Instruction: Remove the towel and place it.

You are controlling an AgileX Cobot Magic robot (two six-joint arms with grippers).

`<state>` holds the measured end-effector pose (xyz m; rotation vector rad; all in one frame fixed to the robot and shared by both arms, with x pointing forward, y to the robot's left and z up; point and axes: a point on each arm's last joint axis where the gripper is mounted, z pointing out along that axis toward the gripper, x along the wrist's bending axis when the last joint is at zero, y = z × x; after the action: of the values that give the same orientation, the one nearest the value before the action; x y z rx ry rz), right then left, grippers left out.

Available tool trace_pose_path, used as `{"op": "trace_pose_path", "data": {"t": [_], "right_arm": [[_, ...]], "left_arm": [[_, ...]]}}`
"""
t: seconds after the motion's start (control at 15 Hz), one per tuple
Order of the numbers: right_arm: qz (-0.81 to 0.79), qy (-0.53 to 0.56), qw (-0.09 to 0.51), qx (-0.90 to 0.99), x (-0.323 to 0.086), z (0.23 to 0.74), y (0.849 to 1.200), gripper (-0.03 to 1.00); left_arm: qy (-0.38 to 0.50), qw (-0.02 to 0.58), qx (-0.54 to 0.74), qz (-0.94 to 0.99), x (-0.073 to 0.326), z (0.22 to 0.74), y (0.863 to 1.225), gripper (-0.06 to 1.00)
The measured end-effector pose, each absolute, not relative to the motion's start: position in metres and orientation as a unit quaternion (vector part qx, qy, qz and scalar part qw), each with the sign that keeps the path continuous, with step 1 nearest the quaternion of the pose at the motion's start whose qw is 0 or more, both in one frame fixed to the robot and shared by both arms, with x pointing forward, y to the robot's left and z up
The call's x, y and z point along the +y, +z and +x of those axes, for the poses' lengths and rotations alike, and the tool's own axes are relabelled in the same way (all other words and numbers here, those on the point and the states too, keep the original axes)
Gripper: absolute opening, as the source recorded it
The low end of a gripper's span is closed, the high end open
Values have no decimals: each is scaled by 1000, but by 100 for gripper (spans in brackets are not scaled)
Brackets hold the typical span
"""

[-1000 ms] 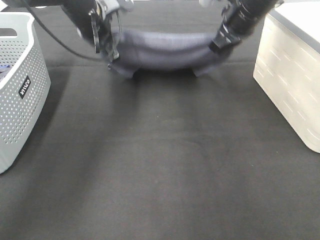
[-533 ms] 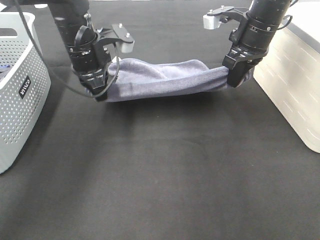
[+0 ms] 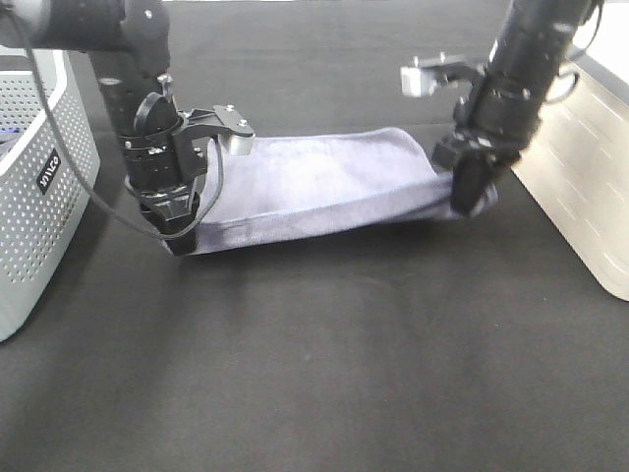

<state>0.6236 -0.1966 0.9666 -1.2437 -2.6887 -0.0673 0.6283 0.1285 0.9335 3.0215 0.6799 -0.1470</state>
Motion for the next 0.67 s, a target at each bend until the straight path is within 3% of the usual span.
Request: {"op": "trace_pose_path", "data": {"t": [0.4, 0.67], "right_arm": [[-439, 24, 160, -884, -203, 588, 935, 0], [-445, 26, 188, -875, -202, 577, 925, 0]], "left_arm": [[-71, 29, 230, 970, 131, 613, 935, 0], [-120, 5, 236, 964, 139, 586, 917, 0]]}}
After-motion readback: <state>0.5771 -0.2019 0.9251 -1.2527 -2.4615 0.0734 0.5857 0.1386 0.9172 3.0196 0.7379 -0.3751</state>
